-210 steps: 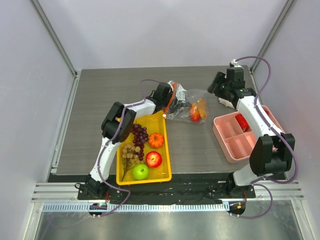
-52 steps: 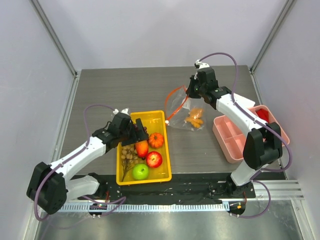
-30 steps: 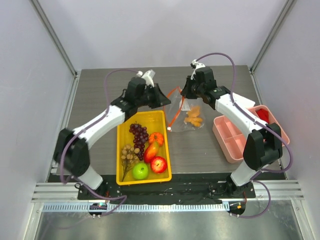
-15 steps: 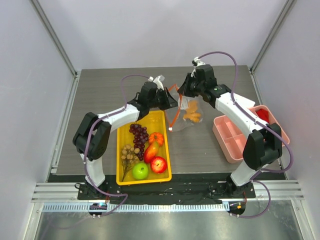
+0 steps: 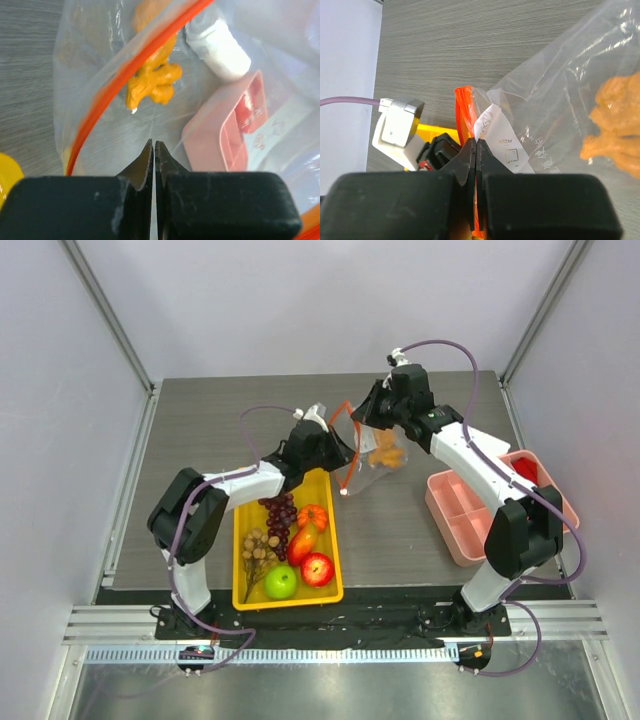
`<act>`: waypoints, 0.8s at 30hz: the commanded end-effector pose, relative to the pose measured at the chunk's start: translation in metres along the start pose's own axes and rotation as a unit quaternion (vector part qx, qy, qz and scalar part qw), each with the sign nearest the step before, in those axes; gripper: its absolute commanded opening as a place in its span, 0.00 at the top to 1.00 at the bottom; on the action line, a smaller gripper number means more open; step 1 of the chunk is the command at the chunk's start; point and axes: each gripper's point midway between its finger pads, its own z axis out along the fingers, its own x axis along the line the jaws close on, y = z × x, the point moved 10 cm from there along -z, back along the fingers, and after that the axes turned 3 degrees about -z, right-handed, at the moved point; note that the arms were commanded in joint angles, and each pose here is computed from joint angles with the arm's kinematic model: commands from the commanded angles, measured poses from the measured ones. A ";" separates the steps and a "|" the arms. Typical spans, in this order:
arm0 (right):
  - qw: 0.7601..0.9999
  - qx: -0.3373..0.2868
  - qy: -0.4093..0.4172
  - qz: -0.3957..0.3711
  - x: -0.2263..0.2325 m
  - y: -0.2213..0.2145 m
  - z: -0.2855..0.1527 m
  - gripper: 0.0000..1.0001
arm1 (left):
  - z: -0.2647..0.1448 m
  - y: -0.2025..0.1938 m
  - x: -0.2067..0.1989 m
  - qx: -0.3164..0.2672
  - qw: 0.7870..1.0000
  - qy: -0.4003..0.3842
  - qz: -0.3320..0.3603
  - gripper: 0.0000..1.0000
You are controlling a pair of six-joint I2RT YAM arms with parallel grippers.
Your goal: Open the zip-top bag and remove the fake food
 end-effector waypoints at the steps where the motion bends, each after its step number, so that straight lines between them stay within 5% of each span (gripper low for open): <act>1: 0.999 -0.026 0.032 -0.026 0.011 0.004 -0.011 0.98 | -0.019 0.041 -0.054 -0.039 0.998 -0.030 -0.049 1.00; 3: 0.998 -0.022 0.035 -0.043 0.016 -0.003 -0.011 0.99 | -0.012 0.043 -0.050 -0.007 0.997 -0.017 -0.076 1.00; 15: 0.999 -0.024 0.037 -0.002 0.027 -0.003 -0.011 0.98 | 0.011 0.036 -0.026 -0.024 0.990 -0.022 -0.137 1.00; 24: 0.997 -0.035 0.068 0.024 0.042 0.012 -0.015 0.99 | 0.007 0.018 0.004 -0.074 0.997 0.008 0.000 1.00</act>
